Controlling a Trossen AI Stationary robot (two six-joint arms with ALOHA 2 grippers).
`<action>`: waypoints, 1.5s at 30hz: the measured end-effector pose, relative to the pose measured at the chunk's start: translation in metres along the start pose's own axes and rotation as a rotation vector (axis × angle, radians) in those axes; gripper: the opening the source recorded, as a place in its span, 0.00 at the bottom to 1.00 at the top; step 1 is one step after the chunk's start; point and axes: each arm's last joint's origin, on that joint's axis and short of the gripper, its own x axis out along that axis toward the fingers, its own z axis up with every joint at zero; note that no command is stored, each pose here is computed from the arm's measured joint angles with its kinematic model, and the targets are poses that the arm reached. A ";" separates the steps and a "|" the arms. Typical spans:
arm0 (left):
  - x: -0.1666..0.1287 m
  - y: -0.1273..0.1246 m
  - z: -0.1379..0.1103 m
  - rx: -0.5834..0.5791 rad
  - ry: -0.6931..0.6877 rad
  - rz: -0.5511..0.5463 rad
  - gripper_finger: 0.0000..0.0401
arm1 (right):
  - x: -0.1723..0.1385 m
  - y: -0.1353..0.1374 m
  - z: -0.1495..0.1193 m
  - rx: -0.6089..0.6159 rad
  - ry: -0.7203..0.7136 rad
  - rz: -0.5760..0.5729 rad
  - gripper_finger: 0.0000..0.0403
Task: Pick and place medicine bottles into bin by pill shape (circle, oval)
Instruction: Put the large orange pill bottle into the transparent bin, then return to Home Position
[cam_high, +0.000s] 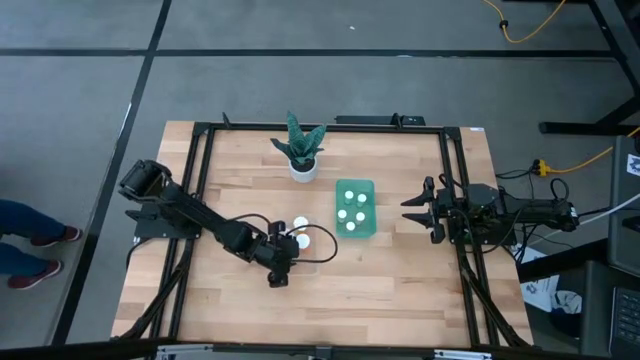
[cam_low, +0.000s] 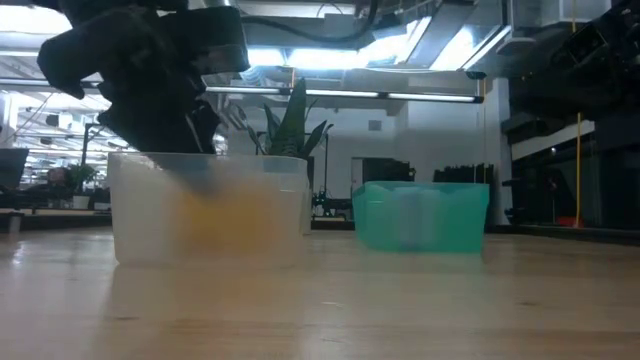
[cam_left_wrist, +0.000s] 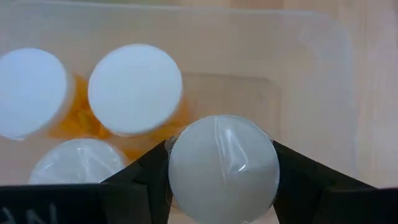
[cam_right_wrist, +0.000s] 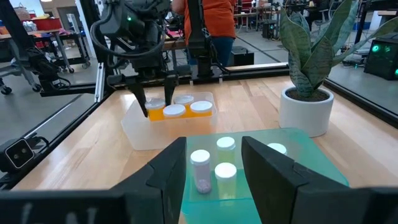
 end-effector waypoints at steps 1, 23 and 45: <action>0.000 0.000 0.000 -0.001 -0.002 -0.002 0.51 | 0.000 0.000 0.000 0.000 0.000 0.000 0.39; -0.050 -0.018 0.067 0.164 -0.047 -0.013 0.65 | 0.000 0.000 0.000 0.000 0.000 0.000 0.39; -0.170 0.054 0.097 0.053 -0.096 -0.058 0.66 | 0.000 0.000 0.000 0.000 -0.002 -0.001 0.39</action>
